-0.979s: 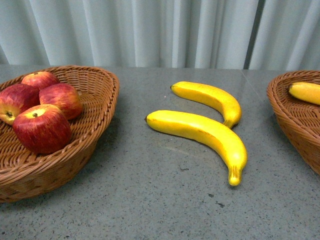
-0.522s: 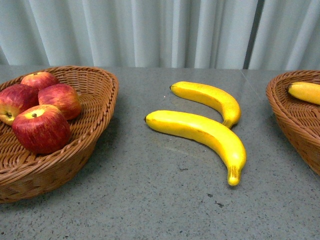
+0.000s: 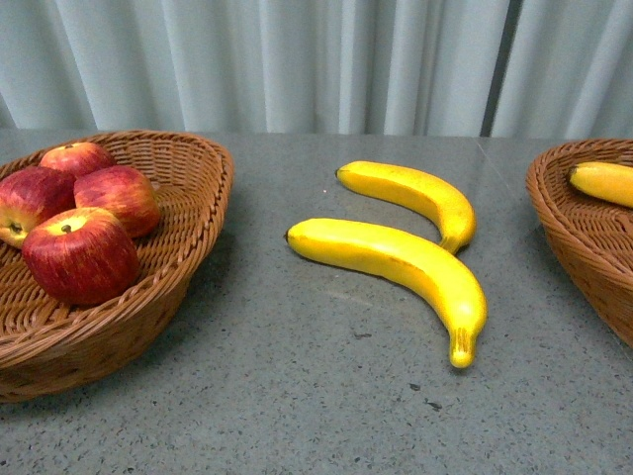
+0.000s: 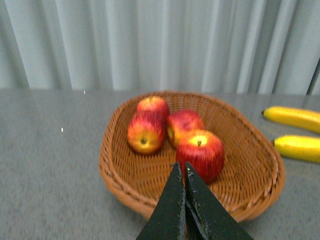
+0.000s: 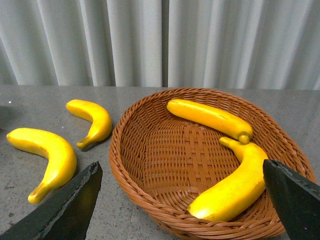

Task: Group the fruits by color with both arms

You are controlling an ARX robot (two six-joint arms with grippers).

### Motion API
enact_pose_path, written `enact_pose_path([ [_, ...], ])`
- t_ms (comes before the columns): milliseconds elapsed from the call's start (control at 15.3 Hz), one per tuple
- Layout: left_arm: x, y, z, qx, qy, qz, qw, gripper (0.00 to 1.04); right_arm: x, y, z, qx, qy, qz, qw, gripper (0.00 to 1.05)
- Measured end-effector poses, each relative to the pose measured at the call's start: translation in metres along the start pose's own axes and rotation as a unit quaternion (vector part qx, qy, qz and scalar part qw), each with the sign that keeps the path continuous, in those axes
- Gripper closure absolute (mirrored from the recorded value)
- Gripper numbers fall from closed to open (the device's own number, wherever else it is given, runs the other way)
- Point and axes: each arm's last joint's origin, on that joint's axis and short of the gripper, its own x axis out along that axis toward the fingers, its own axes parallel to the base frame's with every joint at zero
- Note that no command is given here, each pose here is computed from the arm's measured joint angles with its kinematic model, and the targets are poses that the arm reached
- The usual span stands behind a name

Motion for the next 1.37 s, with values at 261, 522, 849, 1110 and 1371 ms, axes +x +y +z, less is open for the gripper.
enact_pose_path([
  [261, 0.0, 0.0, -0.001, 0.0, 0.005, 0.0, 1.0, 1.03, 0.0, 0.0, 0.0, 0.0, -0.001, 0.0, 1.0, 0.07],
  [522, 0.0, 0.0, -0.001, -0.001, 0.004, 0.0, 1.0, 0.81, 0.0, 0.0, 0.0, 0.0, -0.001, 0.0, 1.0, 0.07],
  [849, 0.0, 0.0, -0.001, -0.001, 0.004, 0.0, 1.0, 0.08, 0.0, 0.0, -0.001, 0.03, 0.035, -0.016, 0.999, 0.07],
  [1110, 0.0, 0.0, -0.001, -0.001, 0.004, 0.0, 1.0, 0.07, 0.062, 0.017, 0.071, 0.149, -0.03, 0.055, 0.987, 0.07],
  [1371, 0.0, 0.0, -0.001, -0.001, 0.004, 0.0, 1.0, 0.07, 0.178, 0.079, 0.093, 0.079, 0.051, 0.191, 0.977, 0.07],
])
